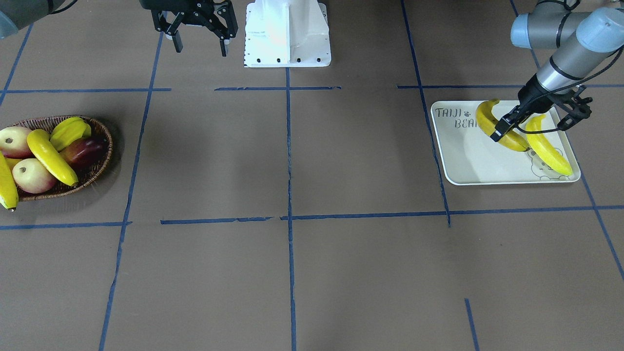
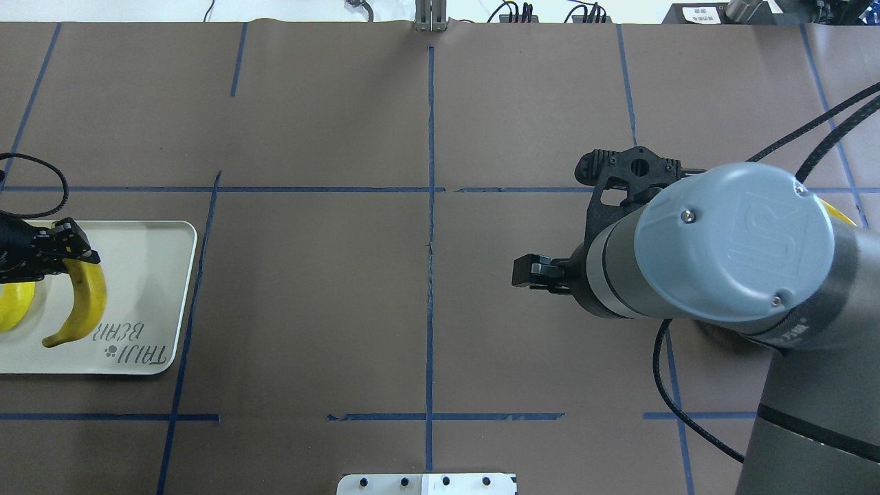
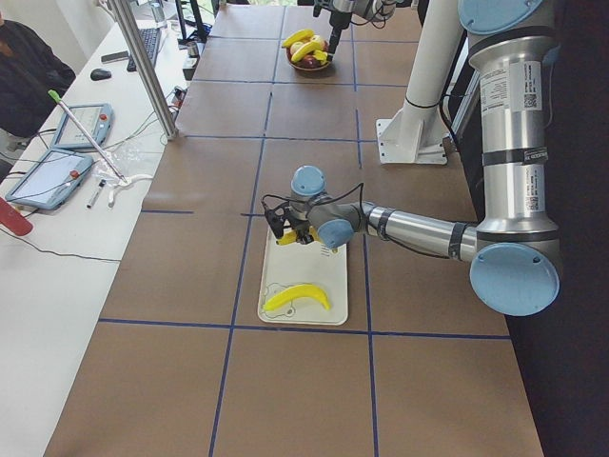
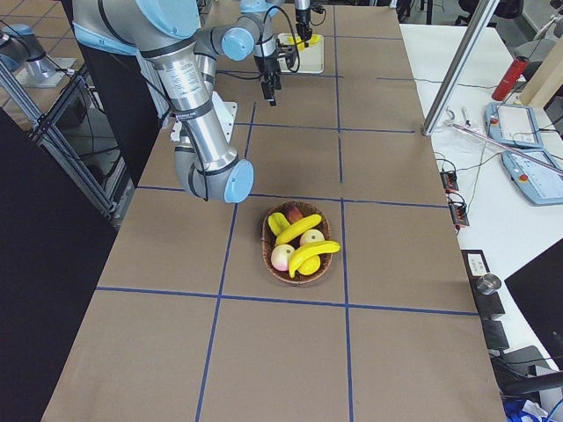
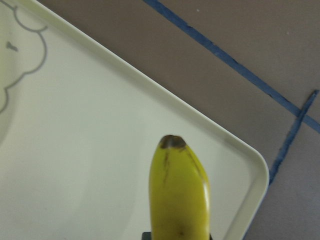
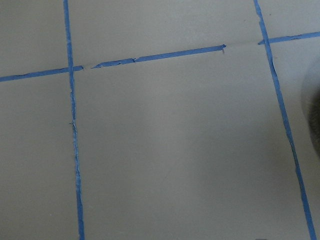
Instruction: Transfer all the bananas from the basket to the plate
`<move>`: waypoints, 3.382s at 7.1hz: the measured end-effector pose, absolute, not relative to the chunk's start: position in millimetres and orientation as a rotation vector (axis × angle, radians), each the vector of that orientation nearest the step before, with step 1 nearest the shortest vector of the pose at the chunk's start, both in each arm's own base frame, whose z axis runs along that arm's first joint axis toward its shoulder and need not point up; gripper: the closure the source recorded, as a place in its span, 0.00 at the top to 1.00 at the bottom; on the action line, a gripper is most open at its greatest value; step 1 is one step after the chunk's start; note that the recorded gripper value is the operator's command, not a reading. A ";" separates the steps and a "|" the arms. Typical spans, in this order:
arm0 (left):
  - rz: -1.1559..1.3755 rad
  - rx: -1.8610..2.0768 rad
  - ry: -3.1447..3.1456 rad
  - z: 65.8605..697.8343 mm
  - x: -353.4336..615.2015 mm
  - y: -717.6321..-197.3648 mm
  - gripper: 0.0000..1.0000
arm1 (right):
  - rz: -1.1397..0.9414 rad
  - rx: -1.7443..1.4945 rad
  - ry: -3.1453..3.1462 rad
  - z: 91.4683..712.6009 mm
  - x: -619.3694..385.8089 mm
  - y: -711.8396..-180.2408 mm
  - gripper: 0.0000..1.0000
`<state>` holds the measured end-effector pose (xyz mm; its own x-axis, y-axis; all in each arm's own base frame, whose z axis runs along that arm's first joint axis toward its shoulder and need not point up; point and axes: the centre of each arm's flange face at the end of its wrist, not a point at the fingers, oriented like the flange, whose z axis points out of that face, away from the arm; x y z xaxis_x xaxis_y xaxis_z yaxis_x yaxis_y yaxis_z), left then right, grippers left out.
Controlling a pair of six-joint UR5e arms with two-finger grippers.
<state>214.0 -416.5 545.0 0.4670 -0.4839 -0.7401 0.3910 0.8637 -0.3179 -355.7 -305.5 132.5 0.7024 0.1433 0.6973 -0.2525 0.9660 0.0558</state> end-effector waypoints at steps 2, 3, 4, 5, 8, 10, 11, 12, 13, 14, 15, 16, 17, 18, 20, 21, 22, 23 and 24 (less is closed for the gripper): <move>-0.508 -0.082 0.902 574.0 200.2 -425.5 0.00 | 0.221 0.151 -0.762 132.1 -356.4 -305.0 1.00; -0.500 -0.070 0.892 581.4 196.4 -432.9 0.00 | 0.221 0.152 -0.763 131.9 -356.5 -304.9 1.00; -0.499 -0.068 0.885 587.6 197.4 -439.9 0.03 | 0.221 0.152 -0.763 131.5 -356.5 -304.8 1.00; -0.501 -0.070 0.877 593.9 198.4 -444.2 0.08 | 0.221 0.153 -0.765 131.0 -356.2 -304.7 1.00; -0.524 -0.054 0.846 609.7 195.2 -448.2 1.00 | 0.220 0.153 -0.769 129.6 -355.6 -304.3 1.00; -0.541 -0.028 0.822 616.9 189.9 -447.1 1.00 | 0.219 0.154 -0.773 128.3 -354.6 -303.8 1.00; -0.538 -0.023 0.827 613.4 189.1 -446.3 1.00 | 0.216 0.153 -0.777 127.5 -353.6 -303.1 1.00; -0.528 -0.017 0.843 602.8 189.4 -445.9 1.00 | 0.208 0.153 -0.781 126.8 -352.4 -302.9 1.00; -0.511 -0.021 0.881 581.5 188.5 -445.2 1.00 | 0.193 0.162 -0.779 127.2 -349.2 -305.6 1.00; -0.490 -0.039 0.946 548.7 182.2 -446.8 1.00 | 0.165 0.184 -0.767 131.5 -341.4 -311.5 1.00; -0.479 -0.040 0.996 515.5 176.1 -453.2 1.00 | 0.133 0.204 -0.747 141.8 -330.2 -314.8 1.00; -0.467 -0.033 1.025 481.1 178.4 -463.1 1.00 | 0.099 0.217 -0.722 156.3 -314.9 -317.5 1.00; -0.458 -0.032 1.037 441.4 188.5 -477.3 1.00 | 0.048 0.227 -0.696 170.4 -296.3 -325.4 1.00; -0.441 -0.042 1.038 398.0 208.0 -489.8 1.00 | -0.009 0.233 -0.670 183.7 -278.8 -337.2 1.00; -0.409 -0.081 1.028 313.8 272.8 -498.4 1.00 | -0.111 0.226 -0.622 213.1 -238.2 -367.3 1.00; -0.409 -0.096 1.031 278.5 311.9 -492.1 1.00 | -0.162 0.211 -0.610 229.4 -214.3 -386.7 1.00; -0.400 -0.100 1.046 246.6 349.2 -480.4 1.00 | -0.217 0.191 -0.594 252.6 -187.1 -408.2 1.00; -0.383 -0.089 1.067 219.8 374.5 -469.3 1.00 | -0.260 0.169 -0.578 277.1 -163.1 -426.3 1.00; -0.371 -0.079 1.081 203.6 388.8 -460.9 1.00 | -0.294 0.150 -0.563 305.8 -143.4 -438.9 1.00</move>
<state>388.8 -460.9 203.6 0.4150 -0.3330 -0.8467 0.2562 0.9357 -0.2424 -143.4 -438.9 305.8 0.8053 -0.3146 0.5026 0.2331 0.9474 0.2195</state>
